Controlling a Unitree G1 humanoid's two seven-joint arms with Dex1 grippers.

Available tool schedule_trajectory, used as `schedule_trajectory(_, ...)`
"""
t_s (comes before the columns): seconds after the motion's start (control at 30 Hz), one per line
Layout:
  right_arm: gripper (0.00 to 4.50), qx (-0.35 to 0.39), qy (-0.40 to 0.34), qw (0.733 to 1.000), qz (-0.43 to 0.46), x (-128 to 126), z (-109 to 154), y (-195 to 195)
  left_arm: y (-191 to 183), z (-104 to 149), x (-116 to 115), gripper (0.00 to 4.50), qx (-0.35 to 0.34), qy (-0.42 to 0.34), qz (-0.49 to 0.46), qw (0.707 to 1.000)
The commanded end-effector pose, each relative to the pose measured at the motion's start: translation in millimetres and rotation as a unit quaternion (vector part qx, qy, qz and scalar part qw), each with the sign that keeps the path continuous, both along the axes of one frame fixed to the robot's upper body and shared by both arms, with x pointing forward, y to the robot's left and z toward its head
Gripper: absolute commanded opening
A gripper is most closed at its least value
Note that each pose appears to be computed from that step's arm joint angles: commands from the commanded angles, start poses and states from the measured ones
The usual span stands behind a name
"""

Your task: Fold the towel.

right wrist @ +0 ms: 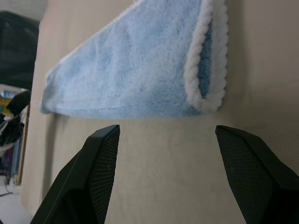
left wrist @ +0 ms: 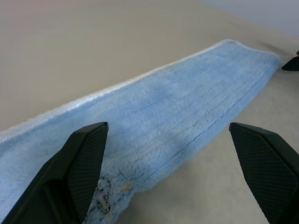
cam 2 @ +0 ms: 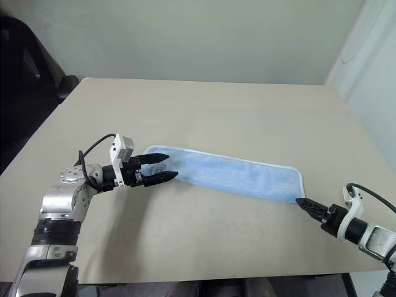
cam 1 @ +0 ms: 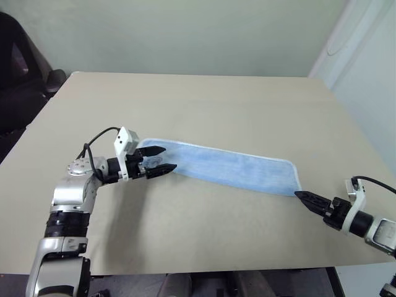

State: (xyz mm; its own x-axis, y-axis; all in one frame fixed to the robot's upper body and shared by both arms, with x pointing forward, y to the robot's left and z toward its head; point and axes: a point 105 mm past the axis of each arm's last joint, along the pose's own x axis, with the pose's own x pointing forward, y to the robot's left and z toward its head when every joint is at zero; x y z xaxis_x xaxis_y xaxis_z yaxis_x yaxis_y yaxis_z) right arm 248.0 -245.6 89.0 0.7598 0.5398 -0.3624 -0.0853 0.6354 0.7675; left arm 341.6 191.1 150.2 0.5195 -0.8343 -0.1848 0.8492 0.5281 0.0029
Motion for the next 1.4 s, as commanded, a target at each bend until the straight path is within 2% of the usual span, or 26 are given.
schedule_trajectory(0.03, 3.45, 0.005, -0.005, 0.999, -0.033, 6.3, 1.7, -5.7, -4.7, 9.0, -4.1, 4.50, 0.009, -0.018, -0.020, 1.000)
schedule_trajectory(0.63, 3.45, 0.041, 0.004, 0.996, -0.077, 33.8, -10.0, 8.4, -16.4, 11.2, -5.4, 4.50, 0.012, -0.024, -0.043, 0.999)
schedule_trajectory(0.67, 3.07, 0.041, 0.003, 0.996, -0.078, 33.7, -9.9, 8.6, -16.8, 11.3, -5.4, 4.50, 0.011, -0.025, -0.044, 0.999)
schedule_trajectory(0.7, 2.88, 0.041, 0.002, 0.996, -0.078, 33.5, -9.5, 8.6, -17.0, 11.4, -5.4, 4.50, 0.011, -0.025, -0.044, 0.999)
schedule_trajectory(0.97, 0.04, 0.034, -0.021, 0.996, -0.082, 34.6, 2.2, 3.8, -15.9, 10.5, -5.2, 4.50, 0.009, -0.025, -0.042, 0.999)
schedule_trajectory(1.1, 0.04, 0.020, -0.050, 0.996, -0.077, 37.2, 15.3, 2.8, -15.6, 10.6, -5.4, 4.50, 0.007, -0.025, -0.040, 0.999)
schedule_trajectory(1.23, 0.04, -0.082, -0.096, 0.991, -0.041, 38.9, 39.2, 1.1, -6.6, 12.9, -7.9, 4.50, 0.005, -0.026, -0.027, 0.999)
schedule_trajectory(1.4, 0.04, -0.175, -0.159, 0.971, 0.026, 50.5, 74.0, 14.4, 0.0, 12.0, -9.3, 4.50, 0.008, -0.025, -0.015, 1.000)
